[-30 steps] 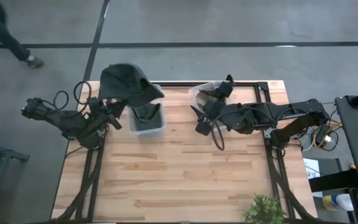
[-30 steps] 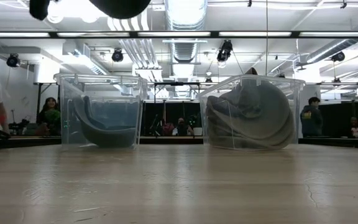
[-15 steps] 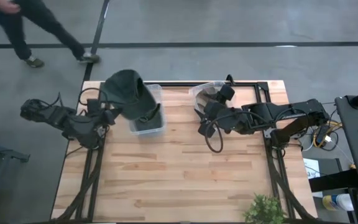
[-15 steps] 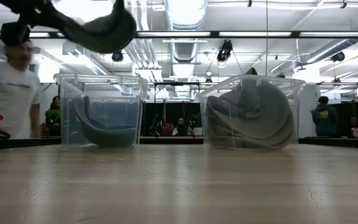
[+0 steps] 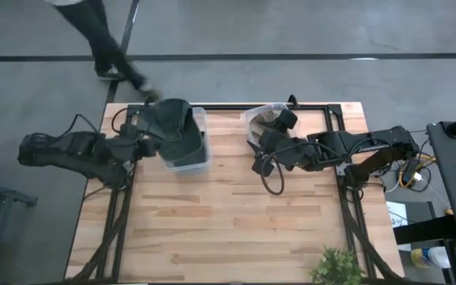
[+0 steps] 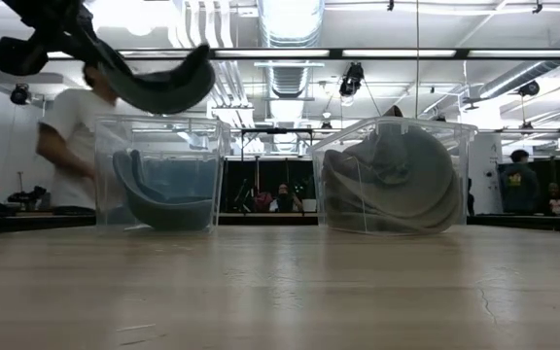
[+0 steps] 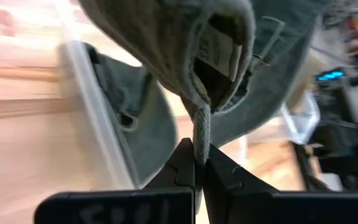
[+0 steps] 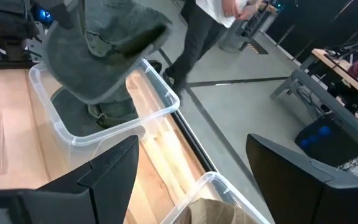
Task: Pick & Place hat
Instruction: Put the black cap into the left transparent bin
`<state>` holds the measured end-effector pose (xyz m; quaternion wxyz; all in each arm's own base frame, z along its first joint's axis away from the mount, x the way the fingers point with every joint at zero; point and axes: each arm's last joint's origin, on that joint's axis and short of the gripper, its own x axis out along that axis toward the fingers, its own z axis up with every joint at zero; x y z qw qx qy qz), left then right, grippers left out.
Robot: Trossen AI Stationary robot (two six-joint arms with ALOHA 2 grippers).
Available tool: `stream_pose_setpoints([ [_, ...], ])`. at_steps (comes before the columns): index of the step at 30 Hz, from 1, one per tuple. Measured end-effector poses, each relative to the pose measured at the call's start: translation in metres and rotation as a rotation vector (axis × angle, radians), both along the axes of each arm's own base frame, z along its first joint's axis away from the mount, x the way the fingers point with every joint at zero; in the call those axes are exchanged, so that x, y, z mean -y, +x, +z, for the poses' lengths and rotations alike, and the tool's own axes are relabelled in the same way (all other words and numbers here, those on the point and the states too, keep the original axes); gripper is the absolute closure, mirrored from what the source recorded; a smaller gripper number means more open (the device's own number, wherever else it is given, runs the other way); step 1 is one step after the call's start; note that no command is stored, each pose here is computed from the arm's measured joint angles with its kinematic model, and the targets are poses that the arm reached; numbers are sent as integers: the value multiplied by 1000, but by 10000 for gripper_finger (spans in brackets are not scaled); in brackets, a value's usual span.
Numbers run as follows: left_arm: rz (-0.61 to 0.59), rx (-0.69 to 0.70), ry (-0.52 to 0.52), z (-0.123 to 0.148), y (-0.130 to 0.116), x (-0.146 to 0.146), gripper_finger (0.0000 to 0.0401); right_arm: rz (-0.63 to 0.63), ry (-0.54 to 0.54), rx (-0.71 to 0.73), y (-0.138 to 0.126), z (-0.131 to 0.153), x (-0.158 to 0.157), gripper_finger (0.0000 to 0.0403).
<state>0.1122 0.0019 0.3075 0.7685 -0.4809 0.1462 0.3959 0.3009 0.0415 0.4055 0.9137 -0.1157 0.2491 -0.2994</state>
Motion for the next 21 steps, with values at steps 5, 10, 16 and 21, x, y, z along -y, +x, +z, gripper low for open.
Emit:
stream_pose_setpoints([
  [5, 47, -85, -16, 12, 8, -17, 396, -3, 3, -7, 0, -4, 0, 110],
  [10, 7, -149, -17, 18, 25, -30, 396, -4, -1, -33, 1, -12, 0, 110],
  [16, -43, -282, -70, 2, 44, -39, 396, -3, -9, -62, 2, -20, 0, 110],
  [21, -47, -333, -95, -4, 51, -43, 389, 18, 5, -62, 2, -20, -2, 110],
])
